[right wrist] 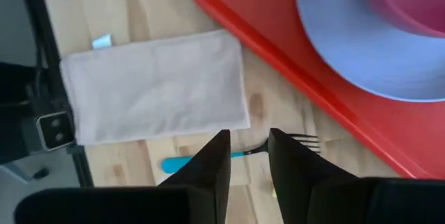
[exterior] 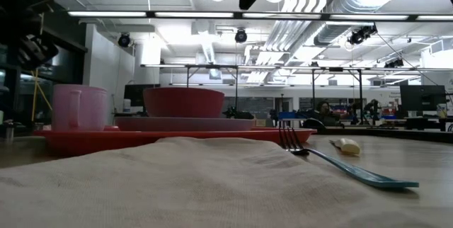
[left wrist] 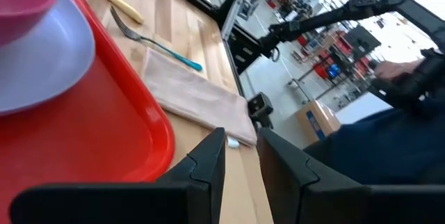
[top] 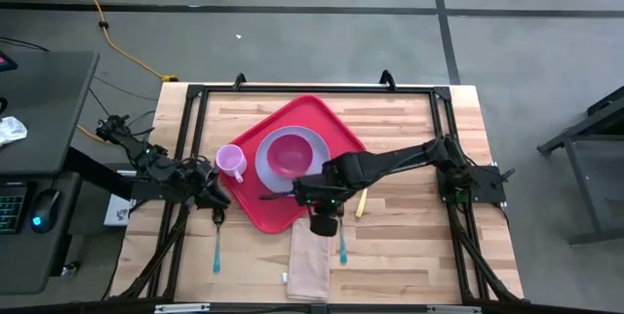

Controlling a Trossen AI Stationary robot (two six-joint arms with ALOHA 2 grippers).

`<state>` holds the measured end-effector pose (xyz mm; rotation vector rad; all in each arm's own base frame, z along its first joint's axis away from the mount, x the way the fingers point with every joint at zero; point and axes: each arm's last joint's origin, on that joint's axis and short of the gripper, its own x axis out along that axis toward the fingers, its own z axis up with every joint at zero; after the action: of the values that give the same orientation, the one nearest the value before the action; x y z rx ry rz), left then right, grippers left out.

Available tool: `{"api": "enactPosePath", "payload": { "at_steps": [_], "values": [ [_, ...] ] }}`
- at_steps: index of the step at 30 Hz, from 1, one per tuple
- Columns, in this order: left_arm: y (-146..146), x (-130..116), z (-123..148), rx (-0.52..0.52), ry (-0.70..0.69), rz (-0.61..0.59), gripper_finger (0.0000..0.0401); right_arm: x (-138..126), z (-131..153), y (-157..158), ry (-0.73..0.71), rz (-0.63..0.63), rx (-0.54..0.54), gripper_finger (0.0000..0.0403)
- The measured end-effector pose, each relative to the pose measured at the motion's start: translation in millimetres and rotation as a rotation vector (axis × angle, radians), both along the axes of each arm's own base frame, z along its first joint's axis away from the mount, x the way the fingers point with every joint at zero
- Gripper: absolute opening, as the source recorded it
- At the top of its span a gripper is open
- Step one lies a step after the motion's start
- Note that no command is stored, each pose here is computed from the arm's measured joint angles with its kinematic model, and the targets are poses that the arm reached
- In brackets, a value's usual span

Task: Set up tray
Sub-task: Put the brown table napkin to the right of the white plate on the red serving tray

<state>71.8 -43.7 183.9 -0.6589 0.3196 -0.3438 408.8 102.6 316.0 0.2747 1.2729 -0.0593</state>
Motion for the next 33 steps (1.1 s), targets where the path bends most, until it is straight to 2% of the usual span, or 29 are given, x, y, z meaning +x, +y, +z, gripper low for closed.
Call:
{"api": "enactPosePath", "payload": {
  "at_steps": [6,14,22,27,30,33],
  "values": [
    [-1,0,0,-0.007,0.005,-0.039,0.0117,-2,0,16,-0.023,0.035,-0.005,0.0101],
    [-1,-1,0,-0.007,0.005,-0.041,0.0117,-3,-4,26,-0.036,0.055,-0.037,0.0158],
    [-3,-1,3,-0.047,-0.011,-0.103,0.0117,-1,-62,39,0.041,0.138,0.066,0.0196],
    [-5,-1,11,-0.101,-0.071,-0.161,0.0117,-6,-90,37,0.106,0.151,0.089,0.0194],
    [-7,-1,14,-0.124,-0.094,-0.206,0.0117,-5,-108,39,0.070,0.167,0.115,0.0190],
    [-8,-2,13,-0.150,-0.057,-0.248,0.0117,-4,-122,40,0.048,0.170,0.167,0.0188]
  ]
}}
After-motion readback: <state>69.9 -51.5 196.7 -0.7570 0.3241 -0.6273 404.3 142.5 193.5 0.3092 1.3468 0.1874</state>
